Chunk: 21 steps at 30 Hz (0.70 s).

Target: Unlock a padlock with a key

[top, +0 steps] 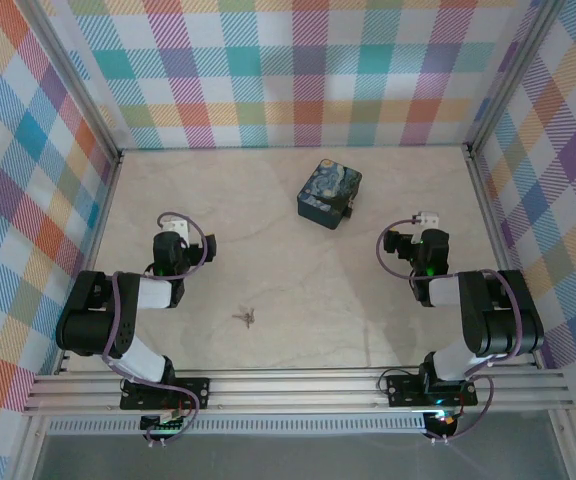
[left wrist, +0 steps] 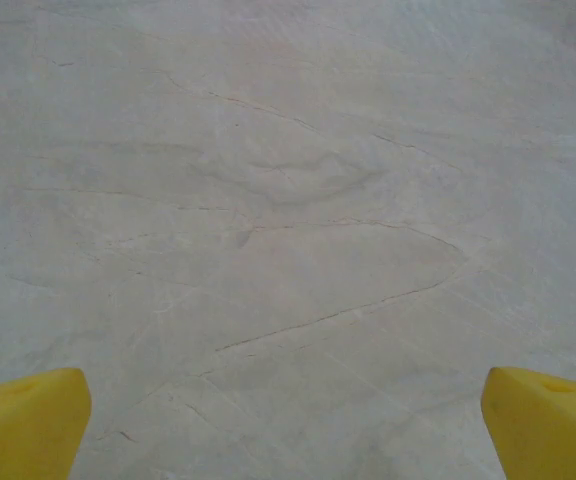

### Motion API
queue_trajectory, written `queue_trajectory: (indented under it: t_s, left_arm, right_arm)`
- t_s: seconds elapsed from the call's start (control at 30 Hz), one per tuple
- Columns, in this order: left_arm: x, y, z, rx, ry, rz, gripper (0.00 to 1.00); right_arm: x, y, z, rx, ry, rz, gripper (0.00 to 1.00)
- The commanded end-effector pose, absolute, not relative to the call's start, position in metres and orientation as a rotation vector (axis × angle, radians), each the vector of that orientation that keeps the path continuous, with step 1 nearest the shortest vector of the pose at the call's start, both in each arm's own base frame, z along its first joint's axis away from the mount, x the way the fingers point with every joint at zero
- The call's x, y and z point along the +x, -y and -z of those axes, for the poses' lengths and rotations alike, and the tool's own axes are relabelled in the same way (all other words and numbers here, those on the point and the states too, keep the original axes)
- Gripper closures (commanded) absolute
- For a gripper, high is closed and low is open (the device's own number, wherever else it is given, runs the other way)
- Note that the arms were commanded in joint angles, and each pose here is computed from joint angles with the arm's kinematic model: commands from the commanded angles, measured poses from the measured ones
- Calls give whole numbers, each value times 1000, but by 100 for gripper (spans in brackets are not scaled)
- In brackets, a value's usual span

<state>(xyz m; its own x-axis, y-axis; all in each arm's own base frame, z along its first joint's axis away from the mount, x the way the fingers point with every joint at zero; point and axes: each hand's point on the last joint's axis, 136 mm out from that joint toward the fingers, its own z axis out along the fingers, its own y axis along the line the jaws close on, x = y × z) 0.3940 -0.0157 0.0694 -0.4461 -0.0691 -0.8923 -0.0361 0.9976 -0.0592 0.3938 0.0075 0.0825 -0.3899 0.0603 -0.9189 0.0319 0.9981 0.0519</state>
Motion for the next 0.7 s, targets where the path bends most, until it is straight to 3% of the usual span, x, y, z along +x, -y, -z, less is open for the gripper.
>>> queue_trajectory:
  t_s: [0.0, 0.67]
  left_arm:
    - [399, 16, -78, -55, -2004, 42, 0]
    - [400, 14, -78, -67, -2008, 72, 0]
  right_arm:
    - [396, -8, -92, 55, -1933, -40, 0]
    - [397, -8, -92, 57, -1941, -59, 0]
